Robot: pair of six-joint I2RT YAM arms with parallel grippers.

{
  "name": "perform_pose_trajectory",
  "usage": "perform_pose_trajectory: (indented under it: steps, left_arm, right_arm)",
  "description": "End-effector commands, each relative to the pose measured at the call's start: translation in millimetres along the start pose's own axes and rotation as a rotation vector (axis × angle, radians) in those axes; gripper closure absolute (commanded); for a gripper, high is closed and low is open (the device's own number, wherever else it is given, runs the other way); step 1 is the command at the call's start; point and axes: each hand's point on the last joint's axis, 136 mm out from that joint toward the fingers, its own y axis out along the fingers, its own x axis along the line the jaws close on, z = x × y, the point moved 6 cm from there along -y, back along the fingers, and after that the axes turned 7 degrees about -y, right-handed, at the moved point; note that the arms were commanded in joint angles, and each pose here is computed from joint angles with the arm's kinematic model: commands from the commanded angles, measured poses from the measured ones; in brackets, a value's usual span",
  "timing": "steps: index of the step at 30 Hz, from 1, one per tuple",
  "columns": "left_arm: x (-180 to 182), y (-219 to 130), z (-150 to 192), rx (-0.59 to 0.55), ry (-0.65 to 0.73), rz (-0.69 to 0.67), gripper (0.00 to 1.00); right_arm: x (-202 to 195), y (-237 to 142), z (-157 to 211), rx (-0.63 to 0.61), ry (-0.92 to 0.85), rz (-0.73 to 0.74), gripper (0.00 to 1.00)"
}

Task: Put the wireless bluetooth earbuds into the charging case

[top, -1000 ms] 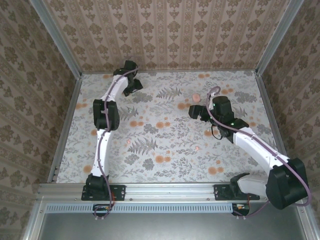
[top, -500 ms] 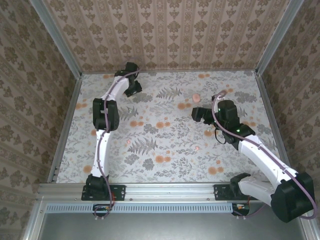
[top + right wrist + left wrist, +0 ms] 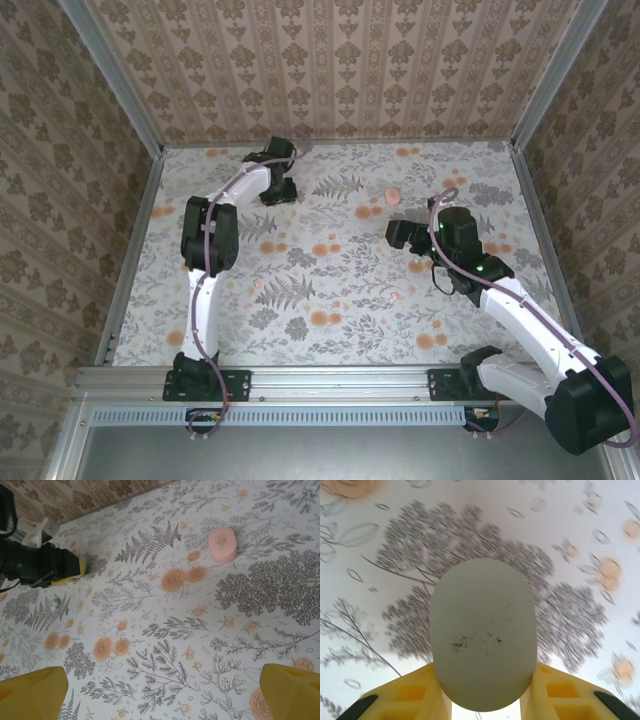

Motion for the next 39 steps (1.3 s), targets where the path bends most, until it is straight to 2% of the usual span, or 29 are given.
perform_pose_trajectory:
  steps: [1,5,10,13,17,20,25,27,32,35,39]
  left_arm:
    - [-26.6,-29.4,9.4,-0.056,0.151,0.083,0.68]
    - [-56.1,-41.7,49.0,-0.042,0.313,0.138,0.68]
    - [-87.1,-57.6,117.6,-0.003,0.578,0.231,0.68]
    - [-96.6,-69.6,159.8,0.029,0.762,0.269,0.67]
    - [-90.1,-79.6,195.4,0.087,0.883,0.326,0.66]
    - [-79.2,-85.2,204.4,0.082,0.927,0.356,0.63]
    - [-62.6,-89.7,203.4,0.048,0.979,0.347,0.41]
    - [-56.7,-92.8,198.7,0.037,0.974,0.355,0.36]
    - [-41.0,-104.1,187.5,-0.023,0.939,0.406,0.31]
    - [-38.3,-113.3,184.8,-0.077,0.938,0.491,0.28]
    - [-43.5,-112.4,201.3,-0.134,1.104,0.621,0.27]
  right_arm:
    - [4.4,-2.5,-2.8,0.026,0.025,-0.009,0.0]
    - [4.7,1.3,-1.6,0.042,0.04,-0.01,0.0]
    - [5.5,6.2,-1.2,0.071,0.051,-0.009,0.0]
    - [6.5,8.7,1.5,0.098,0.049,-0.016,0.0]
    - [5.2,19.3,11.2,0.143,0.06,-0.025,0.0]
    - [7.7,31.2,18.9,0.201,0.069,-0.055,0.0]
    - [15.7,46.0,30.0,0.326,0.077,-0.117,0.0]
    - [18.6,49.5,34.2,0.369,0.085,-0.137,0.0]
    - [26.3,55.8,44.7,0.423,0.078,-0.158,0.0]
    - [30.1,59.4,46.2,0.442,0.081,-0.162,0.0]
    - [29.7,59.7,50.2,0.462,0.07,-0.149,0.0]
